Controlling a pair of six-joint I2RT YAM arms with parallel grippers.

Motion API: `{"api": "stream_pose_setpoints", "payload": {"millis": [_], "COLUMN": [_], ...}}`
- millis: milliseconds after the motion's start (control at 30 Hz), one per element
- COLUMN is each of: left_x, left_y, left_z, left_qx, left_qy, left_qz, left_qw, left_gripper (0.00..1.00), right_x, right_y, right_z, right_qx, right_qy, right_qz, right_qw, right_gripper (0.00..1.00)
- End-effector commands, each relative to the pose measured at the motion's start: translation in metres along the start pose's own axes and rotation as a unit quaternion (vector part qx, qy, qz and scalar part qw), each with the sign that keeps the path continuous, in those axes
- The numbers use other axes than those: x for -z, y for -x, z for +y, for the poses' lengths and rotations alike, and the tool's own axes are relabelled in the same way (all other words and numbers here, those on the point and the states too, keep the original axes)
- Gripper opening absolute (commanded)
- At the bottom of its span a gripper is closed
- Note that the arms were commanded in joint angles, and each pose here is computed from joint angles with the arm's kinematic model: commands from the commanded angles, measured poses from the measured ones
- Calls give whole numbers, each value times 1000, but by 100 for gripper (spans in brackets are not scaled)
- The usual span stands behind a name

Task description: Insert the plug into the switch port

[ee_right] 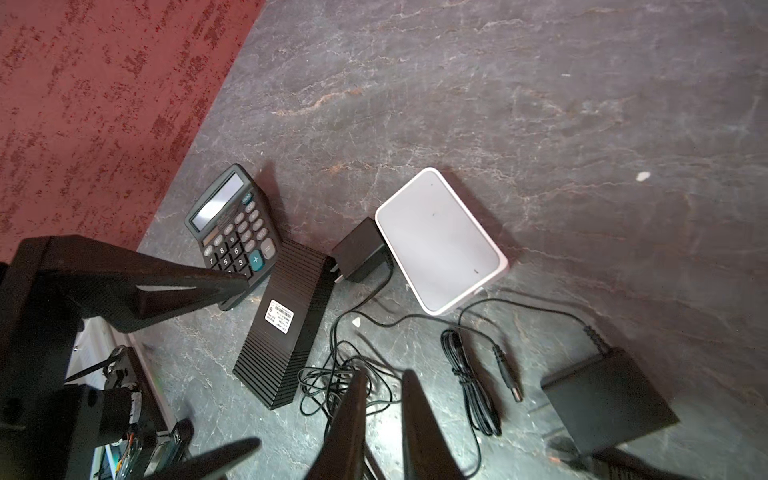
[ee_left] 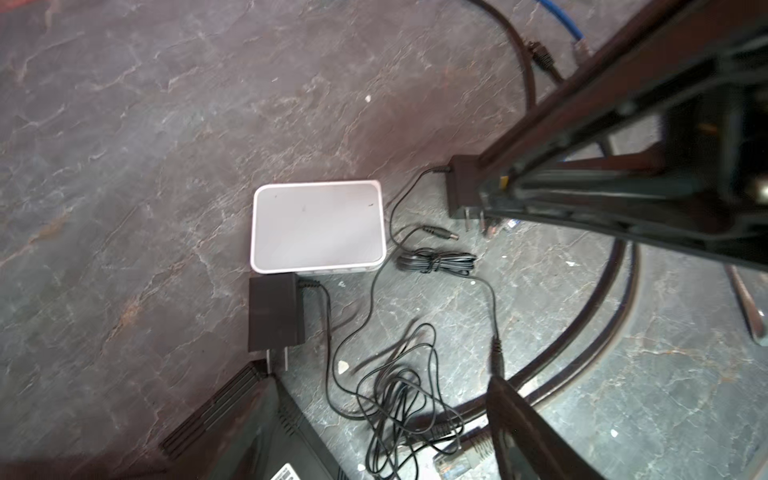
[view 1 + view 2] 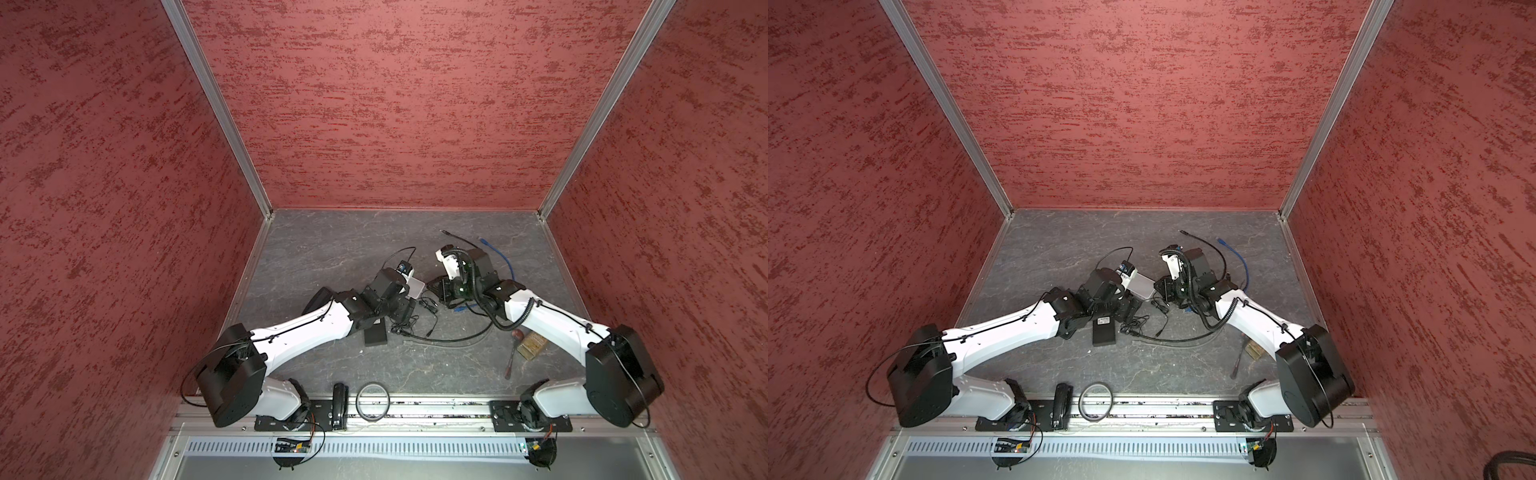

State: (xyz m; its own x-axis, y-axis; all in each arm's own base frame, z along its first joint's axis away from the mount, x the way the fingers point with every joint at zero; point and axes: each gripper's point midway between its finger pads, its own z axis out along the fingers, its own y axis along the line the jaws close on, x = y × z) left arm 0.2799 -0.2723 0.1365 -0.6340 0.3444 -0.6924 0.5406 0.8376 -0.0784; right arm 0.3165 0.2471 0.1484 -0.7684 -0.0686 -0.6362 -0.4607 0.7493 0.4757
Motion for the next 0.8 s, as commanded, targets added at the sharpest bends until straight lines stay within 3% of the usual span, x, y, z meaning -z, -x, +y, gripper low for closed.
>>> {"api": "stream_pose_setpoints", "payload": {"millis": [0, 267, 500, 767], "left_x": [-1, -13, -13, -14], "left_y": [-2, -24, -27, -32], "left_z": [13, 11, 11, 11], "left_qx": [37, 26, 51, 62], "left_qy": [8, 10, 3, 1], "left_qz": [5, 60, 43, 41], "left_qw": [999, 998, 998, 997], "left_gripper": [80, 83, 83, 85], "right_x": [-4, -26, -38, -58], "right_y": [-4, -28, -43, -47], "right_z": [-16, -39, -76, -83], "right_qx": [37, 100, 134, 152], "right_qy": [-38, -64, -138, -131], "right_qz": [17, 75, 103, 123], "right_qw": [998, 990, 976, 972], "right_gripper": [21, 30, 31, 29]}}
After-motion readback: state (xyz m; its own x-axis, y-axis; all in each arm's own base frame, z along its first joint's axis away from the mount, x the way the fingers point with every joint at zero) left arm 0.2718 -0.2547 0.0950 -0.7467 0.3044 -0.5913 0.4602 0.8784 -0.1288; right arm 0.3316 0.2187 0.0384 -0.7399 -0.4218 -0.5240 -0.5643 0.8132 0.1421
